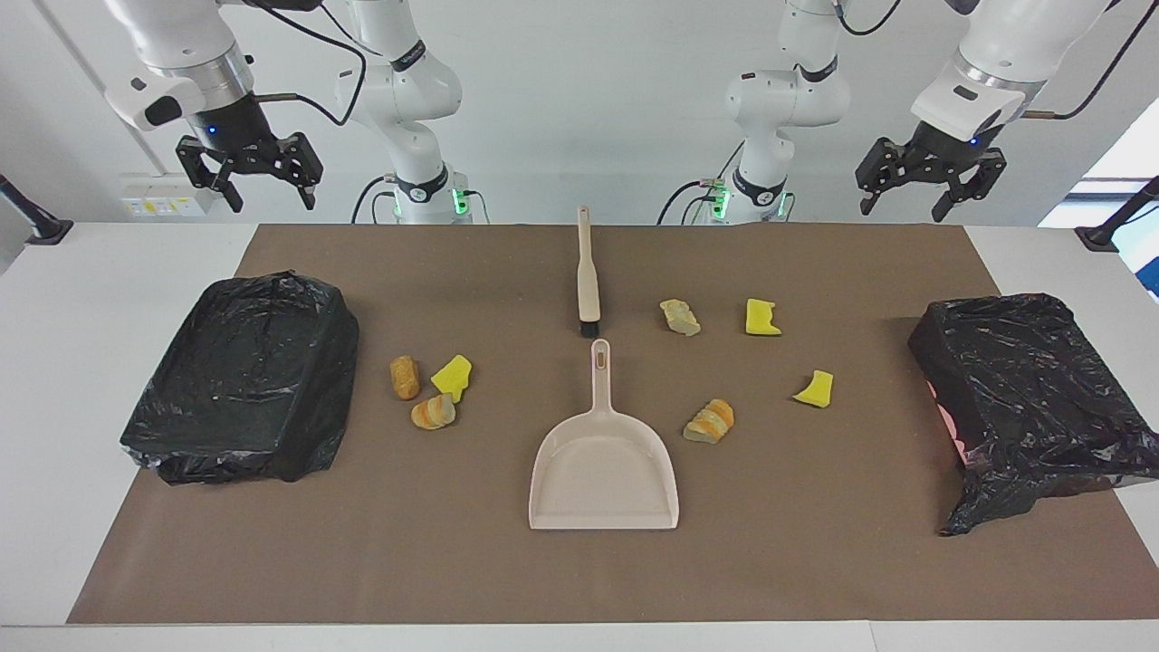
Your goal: Sweep and dump trash in bin
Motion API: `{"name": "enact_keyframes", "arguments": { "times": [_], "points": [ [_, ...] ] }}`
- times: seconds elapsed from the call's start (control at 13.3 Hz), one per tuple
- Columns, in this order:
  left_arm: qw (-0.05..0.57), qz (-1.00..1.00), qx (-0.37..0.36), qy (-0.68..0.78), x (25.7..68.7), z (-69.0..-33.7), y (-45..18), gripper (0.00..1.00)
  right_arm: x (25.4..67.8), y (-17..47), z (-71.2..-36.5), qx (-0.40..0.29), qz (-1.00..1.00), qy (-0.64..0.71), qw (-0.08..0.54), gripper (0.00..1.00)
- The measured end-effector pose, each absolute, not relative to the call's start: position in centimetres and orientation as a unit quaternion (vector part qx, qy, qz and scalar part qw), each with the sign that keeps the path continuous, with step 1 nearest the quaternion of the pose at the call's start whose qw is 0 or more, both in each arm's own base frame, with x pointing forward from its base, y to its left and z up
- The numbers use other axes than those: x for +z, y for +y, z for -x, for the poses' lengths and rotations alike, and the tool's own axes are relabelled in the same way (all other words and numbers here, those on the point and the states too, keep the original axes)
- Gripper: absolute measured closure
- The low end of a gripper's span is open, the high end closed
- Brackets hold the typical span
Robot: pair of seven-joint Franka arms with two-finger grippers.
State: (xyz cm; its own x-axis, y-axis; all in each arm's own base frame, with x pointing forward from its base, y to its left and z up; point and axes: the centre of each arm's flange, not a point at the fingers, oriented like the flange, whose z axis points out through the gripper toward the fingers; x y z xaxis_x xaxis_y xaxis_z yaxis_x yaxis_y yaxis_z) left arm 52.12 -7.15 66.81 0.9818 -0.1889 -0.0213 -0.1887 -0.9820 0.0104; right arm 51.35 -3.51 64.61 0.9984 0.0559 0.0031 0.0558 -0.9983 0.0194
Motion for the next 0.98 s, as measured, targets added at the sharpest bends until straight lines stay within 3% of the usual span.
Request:
{"name": "enact_keyframes", "arguments": {
  "times": [0.53,0.98],
  "points": [
    [-0.003,-0.997,-0.023,-0.077,61.5,-48.5,-20.0,0.0,60.9,2.5,-58.4,0.003,-0.997,0.075,0.019,0.0],
    [-0.008,-0.997,-0.019,-0.081,54.4,-41.2,-29.3,0.0,51.9,9.8,-64.9,0.009,-0.996,0.093,0.015,0.0]
  ]
}}
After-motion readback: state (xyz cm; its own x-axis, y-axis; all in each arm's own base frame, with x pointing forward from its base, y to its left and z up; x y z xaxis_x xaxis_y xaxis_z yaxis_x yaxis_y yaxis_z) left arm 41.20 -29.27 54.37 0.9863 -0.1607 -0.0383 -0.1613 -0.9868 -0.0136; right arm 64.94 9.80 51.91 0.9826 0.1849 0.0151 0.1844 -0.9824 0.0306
